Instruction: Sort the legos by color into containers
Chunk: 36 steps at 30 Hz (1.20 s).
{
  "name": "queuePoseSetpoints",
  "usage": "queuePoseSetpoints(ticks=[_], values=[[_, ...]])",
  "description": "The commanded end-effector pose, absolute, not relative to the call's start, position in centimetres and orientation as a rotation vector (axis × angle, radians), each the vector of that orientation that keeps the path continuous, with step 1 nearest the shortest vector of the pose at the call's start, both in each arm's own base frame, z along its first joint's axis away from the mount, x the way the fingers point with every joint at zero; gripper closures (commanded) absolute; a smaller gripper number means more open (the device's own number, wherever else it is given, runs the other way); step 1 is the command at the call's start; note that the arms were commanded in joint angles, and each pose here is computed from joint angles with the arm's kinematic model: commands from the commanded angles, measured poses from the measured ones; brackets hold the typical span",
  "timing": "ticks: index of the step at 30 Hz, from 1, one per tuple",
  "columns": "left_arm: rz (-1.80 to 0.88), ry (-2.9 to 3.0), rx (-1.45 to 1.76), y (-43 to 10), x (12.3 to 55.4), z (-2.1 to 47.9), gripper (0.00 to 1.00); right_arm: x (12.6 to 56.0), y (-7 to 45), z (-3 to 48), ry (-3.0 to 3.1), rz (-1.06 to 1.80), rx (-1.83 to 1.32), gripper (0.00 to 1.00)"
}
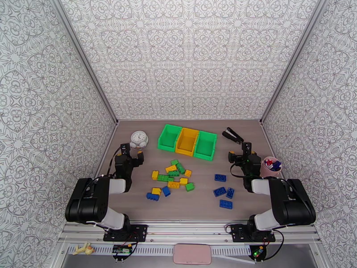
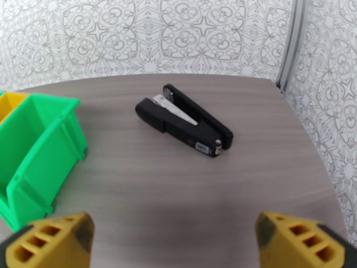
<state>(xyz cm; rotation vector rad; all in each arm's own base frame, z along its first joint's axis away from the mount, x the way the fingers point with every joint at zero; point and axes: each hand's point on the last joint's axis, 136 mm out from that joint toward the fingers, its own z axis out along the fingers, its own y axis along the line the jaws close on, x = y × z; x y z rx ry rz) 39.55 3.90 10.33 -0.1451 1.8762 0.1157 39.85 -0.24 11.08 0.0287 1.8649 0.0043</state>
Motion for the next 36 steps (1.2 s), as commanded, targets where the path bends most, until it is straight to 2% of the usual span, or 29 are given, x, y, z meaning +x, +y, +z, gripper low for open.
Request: queuePoseSetpoints(ticks=[1,25,32,36], values=[[0.126,1.870,-0.138,3.9,40.0,10.8,0.00,40.3,-0.1,11.4,1.864,0.012,0.020,0.00],[0.128,1.864,-0.138,4.0,39.9,10.9,0.00,40.2,0.0,11.6,1.855,0.015,0.012,0.00],[0.163,1.846,-0.072,2.6,39.3,13.7,0.00,39.3,0.4,14.2,1.837,0.006,-0.010,0.00],[0.184,1.794,0.062,-0.2,38.7,16.5,0.00,38.5,0.8,15.8,1.851,-0.017,0.007,0.00]])
